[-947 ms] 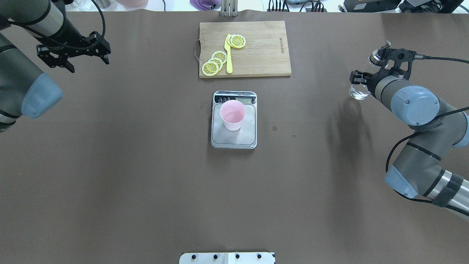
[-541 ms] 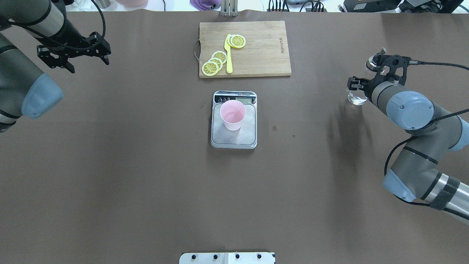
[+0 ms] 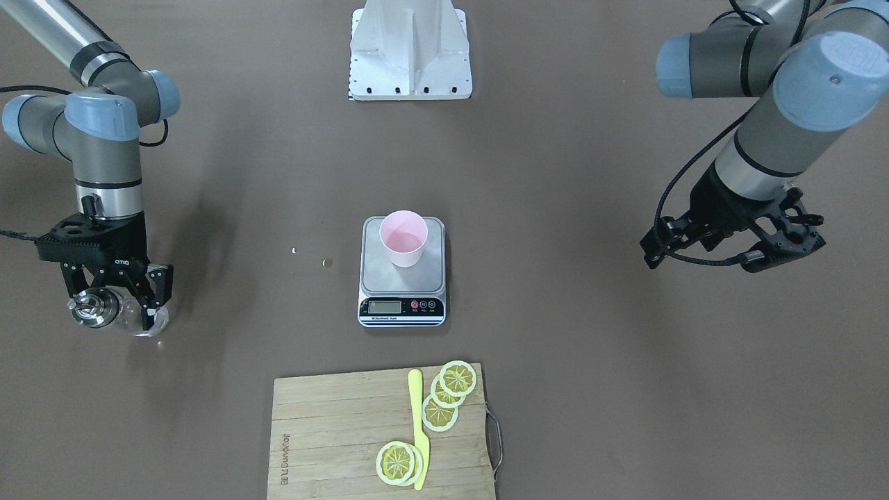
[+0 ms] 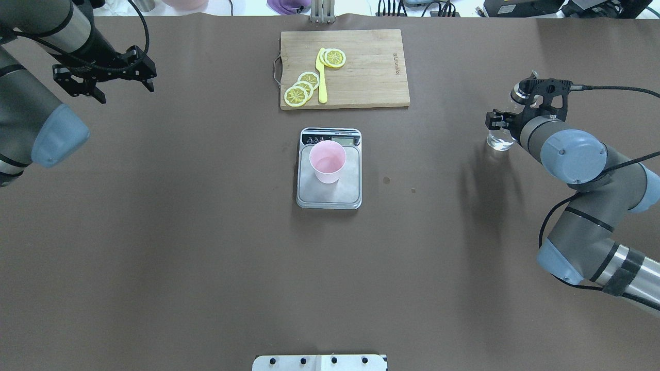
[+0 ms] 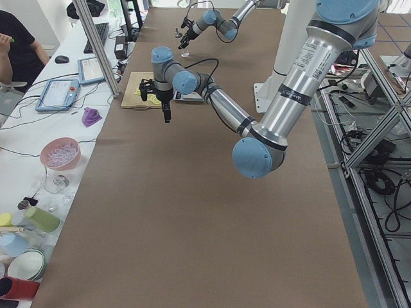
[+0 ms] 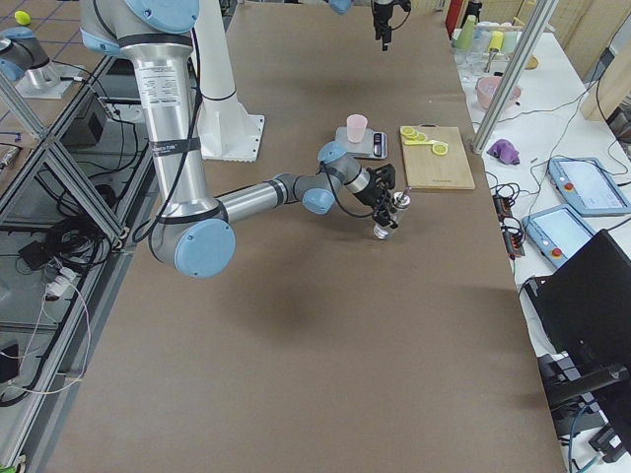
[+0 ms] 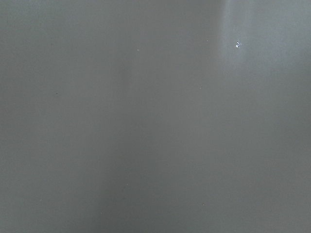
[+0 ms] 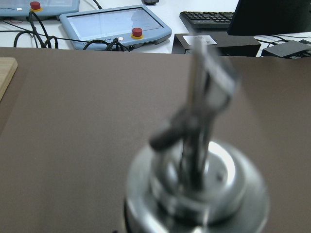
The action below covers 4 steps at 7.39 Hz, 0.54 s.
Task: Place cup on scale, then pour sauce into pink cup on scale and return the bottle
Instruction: 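Lower the glass sauce bottle onto the table with the right gripper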
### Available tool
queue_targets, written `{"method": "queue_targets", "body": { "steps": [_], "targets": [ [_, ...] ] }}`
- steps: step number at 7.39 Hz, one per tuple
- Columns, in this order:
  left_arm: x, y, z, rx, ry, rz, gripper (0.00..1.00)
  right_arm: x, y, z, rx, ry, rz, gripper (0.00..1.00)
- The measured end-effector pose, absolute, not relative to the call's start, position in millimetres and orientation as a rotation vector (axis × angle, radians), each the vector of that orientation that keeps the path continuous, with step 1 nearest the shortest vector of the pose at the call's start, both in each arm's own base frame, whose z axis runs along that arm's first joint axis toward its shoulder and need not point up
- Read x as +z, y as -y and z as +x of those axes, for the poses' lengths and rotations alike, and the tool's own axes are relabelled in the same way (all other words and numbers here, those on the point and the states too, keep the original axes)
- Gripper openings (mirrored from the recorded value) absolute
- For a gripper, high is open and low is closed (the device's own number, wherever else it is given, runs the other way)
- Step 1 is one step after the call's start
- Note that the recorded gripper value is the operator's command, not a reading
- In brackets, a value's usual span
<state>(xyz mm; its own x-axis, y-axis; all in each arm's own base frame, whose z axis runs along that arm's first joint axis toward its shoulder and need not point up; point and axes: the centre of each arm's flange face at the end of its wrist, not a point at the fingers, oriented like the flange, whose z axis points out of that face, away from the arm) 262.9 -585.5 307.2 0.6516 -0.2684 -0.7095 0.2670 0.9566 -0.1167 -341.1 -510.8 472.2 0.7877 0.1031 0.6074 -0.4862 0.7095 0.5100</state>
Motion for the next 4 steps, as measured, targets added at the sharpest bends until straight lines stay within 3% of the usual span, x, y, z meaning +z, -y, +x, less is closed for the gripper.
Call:
{"method": "queue_targets", "body": {
  "steps": [2,4],
  "targets": [
    [308.4,586.0,263.2,-0.305,-0.804,-0.004,0.99,474.0,509.0,-339.7,0.352,0.582,0.712,0.99],
    [309.0,586.0,264.0,-0.304,-0.803,-0.005,0.99,469.4,507.7,-338.9,0.355,0.593,0.713,0.99]
  ]
}}
